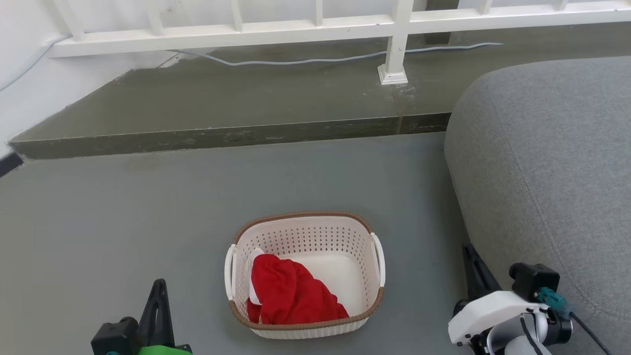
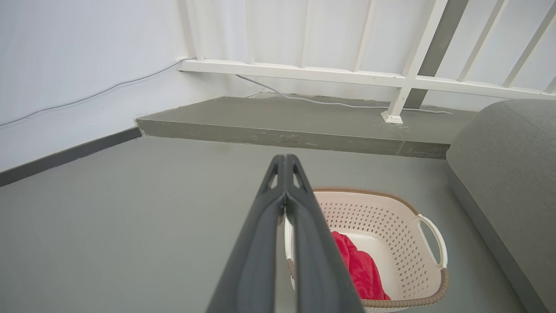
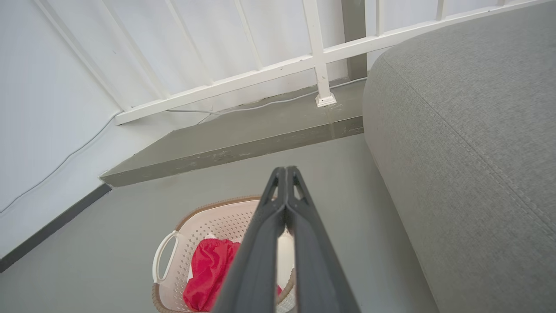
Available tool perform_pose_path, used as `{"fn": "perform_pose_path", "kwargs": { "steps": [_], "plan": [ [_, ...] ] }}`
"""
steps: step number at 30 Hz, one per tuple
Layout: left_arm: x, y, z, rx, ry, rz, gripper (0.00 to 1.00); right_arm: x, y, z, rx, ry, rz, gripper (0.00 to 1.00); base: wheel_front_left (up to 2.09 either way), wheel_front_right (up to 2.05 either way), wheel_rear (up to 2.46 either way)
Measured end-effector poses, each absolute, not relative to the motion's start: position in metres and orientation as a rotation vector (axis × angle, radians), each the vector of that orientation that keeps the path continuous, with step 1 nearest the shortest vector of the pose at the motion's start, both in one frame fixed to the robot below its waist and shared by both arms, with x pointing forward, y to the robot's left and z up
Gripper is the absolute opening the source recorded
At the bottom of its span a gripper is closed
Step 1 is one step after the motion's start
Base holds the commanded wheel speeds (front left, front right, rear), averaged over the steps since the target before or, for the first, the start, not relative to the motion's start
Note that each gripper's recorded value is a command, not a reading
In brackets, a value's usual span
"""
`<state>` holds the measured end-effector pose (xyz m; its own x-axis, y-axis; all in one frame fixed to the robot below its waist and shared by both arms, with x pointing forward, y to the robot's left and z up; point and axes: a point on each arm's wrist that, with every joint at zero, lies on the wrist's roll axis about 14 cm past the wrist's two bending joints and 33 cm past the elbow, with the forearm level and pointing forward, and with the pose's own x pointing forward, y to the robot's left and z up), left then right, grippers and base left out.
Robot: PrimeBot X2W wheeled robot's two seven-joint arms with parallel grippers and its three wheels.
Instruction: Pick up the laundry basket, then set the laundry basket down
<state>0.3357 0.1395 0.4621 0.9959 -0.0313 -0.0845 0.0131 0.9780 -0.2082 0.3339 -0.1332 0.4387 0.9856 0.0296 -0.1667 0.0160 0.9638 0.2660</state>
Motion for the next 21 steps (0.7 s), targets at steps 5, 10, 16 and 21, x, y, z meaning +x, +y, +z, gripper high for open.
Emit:
{"fn": "perform_pose_path", "kwargs": {
  "steps": [5, 10, 16, 21],
  "plan": [
    [0.335, 0.14, 0.462, -0.273, 0.092, -0.014, 0.0, 0.335, -0.136, 0.439, 0.336, 0.18, -0.008, 0.0, 0.0, 0.0, 0.0],
    [0.335, 0.141, 0.46, -0.356, 0.114, -0.002, 0.0, 0.337, -0.14, 0.438, 0.42, 0.189, -0.033, 0.0, 0.0, 0.0, 0.0],
    [0.334, 0.146, 0.455, -0.466, 0.146, 0.026, 0.0, 0.338, -0.147, 0.437, 0.513, 0.208, -0.059, 0.0, 0.0, 0.0, 0.0],
    [0.334, 0.151, 0.452, -0.533, 0.16, 0.047, 0.0, 0.339, -0.151, 0.435, 0.579, 0.219, -0.078, 0.0, 0.0, 0.0, 0.0]
  ]
}}
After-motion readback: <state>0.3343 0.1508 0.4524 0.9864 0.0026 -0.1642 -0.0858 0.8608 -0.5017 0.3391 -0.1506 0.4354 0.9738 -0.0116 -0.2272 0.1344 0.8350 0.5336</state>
